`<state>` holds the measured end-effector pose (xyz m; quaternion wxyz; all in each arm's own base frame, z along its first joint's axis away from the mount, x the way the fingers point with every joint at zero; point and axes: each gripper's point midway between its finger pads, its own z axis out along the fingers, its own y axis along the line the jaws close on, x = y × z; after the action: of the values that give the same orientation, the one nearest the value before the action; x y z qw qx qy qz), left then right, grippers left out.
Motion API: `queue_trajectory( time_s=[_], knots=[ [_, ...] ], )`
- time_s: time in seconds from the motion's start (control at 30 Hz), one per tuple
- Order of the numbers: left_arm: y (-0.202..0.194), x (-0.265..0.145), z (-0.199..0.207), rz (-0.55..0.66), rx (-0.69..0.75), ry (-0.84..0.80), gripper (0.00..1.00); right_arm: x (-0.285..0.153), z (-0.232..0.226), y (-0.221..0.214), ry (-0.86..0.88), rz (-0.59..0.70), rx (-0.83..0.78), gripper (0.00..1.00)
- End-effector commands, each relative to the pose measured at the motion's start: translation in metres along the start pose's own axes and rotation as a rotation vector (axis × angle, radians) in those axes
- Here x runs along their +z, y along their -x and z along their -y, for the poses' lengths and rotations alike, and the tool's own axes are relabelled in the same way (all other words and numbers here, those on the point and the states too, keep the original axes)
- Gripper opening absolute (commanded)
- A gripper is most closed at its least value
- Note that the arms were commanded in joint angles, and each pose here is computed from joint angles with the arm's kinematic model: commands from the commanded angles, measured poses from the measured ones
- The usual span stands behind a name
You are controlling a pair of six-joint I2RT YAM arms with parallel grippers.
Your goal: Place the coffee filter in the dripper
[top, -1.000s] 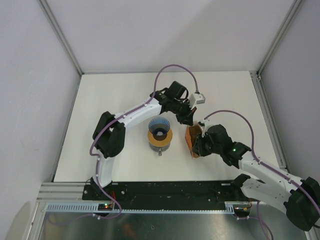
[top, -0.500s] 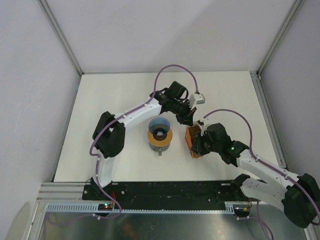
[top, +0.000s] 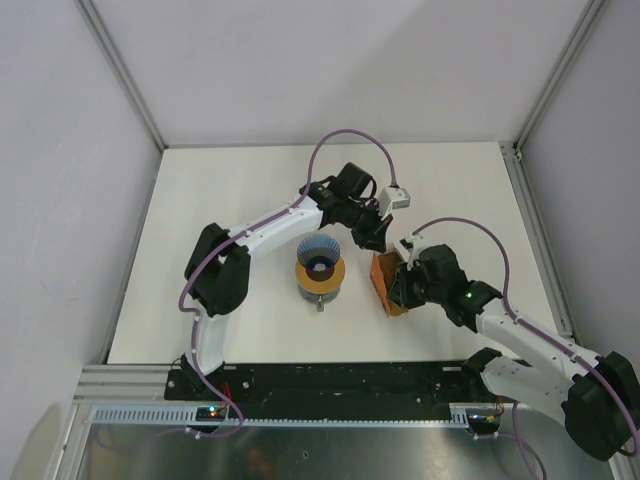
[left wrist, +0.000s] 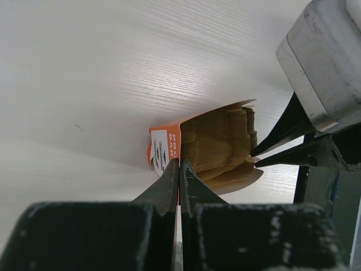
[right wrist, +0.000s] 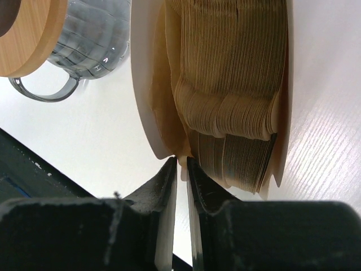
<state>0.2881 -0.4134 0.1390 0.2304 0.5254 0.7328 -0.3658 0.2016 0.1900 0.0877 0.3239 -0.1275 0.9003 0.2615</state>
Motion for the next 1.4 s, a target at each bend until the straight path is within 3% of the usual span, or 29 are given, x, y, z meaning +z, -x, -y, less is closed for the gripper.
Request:
queue_trajectory(
  time_s=[0.0, 0.33, 0.7, 0.8, 0.93, 1.37],
  knots=[
    [0.011, -0.017, 0.013, 0.024, 0.031, -0.008, 0.00, 0.002, 0.001, 0.002, -0.002, 0.007, -0.013, 0.17],
    [0.011, -0.018, 0.014, 0.026, 0.031, -0.010, 0.00, 0.006, 0.006, 0.010, -0.074, 0.056, -0.002, 0.12],
    [0.010, -0.016, 0.016, 0.021, -0.014, -0.011, 0.00, 0.015, -0.005, 0.014, -0.067, 0.083, -0.004, 0.13],
    [0.010, -0.016, 0.015, 0.019, -0.020, -0.001, 0.00, 0.016, -0.004, 0.013, -0.072, 0.078, -0.005, 0.06],
    [0.014, -0.019, 0.006, 0.020, -0.038, 0.059, 0.00, 0.014, -0.005, 0.015, -0.069, 0.084, -0.015, 0.00],
    [0.034, -0.038, -0.038, 0.062, -0.093, 0.248, 0.00, -0.035, -0.018, 0.041, -0.067, 0.176, -0.086, 0.00]
  ],
)
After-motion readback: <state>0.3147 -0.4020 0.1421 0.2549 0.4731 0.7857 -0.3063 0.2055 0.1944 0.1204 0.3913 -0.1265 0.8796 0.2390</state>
